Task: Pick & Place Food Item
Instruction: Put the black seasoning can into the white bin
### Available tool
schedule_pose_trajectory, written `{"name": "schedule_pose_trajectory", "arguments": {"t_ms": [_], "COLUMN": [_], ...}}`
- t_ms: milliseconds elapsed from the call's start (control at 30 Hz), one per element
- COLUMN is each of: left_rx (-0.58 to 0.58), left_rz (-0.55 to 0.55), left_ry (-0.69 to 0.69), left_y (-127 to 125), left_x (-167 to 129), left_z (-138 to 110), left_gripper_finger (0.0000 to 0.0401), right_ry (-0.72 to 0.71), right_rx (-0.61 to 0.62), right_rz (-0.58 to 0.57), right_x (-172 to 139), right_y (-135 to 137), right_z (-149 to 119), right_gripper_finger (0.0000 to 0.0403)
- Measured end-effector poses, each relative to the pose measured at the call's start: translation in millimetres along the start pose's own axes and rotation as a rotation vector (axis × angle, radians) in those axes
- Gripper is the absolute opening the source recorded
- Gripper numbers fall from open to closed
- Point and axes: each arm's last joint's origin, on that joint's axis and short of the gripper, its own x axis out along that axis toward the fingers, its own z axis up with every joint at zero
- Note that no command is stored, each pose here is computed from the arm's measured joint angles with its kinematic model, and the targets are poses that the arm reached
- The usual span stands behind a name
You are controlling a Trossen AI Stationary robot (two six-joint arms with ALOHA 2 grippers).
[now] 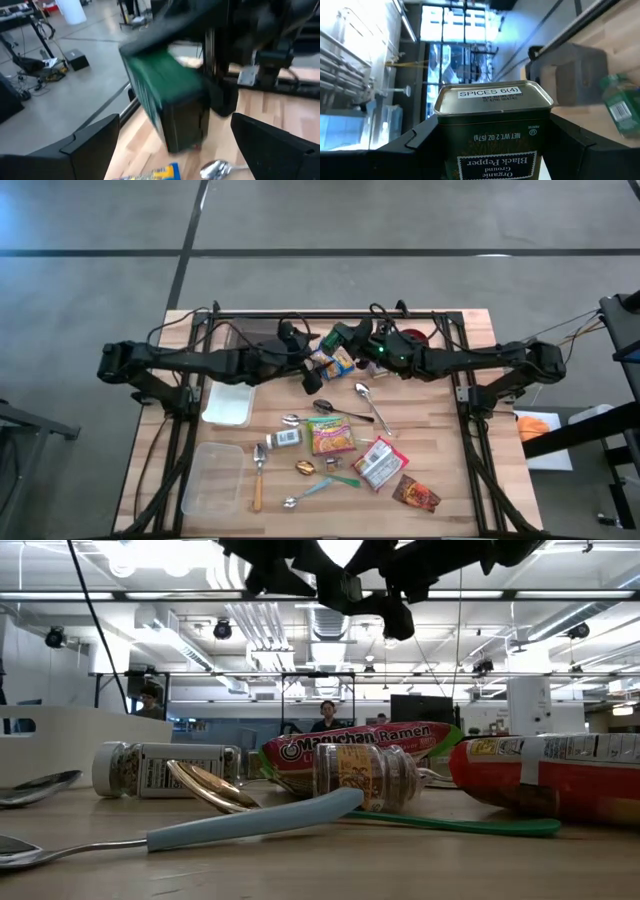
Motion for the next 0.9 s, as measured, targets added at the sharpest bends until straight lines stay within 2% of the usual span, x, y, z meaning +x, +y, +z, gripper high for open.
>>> {"name": "schedule_pose_trajectory", "arguments": {"t_ms": [367,733,833,900], "left_rx": [-0.087,-0.097,-0.099,-0.102], "left_rz": [-0.005,-0.007,-0.008,-0.008], "left_ry": [-0.049,-0.059,-0.064,-0.069], "left_y": [-1.6,-5.3,-5.4,-5.4], "left_x": [3.0,10.5,10.5,10.5], "left_z": [3.1,-0.1,0.3,0.8], "left_gripper_finger": [0.0381,0.0378,0.0357,0.0329], "right_ry": [0.029,0.056,0.064,0.065], "right_rx": [-0.009,-0.042,-0.042,-0.042], "right_rz": [0.015,0.025,0.025,0.025], "right_x": [0.7,1.2,1.2,1.2], "right_y": [4.6,8.5,8.5,8.5], "right_z": [-1.8,-3.0,-3.2,-3.2], "right_gripper_finger": [0.0249,0.0249,0.0249,0.0249]}}
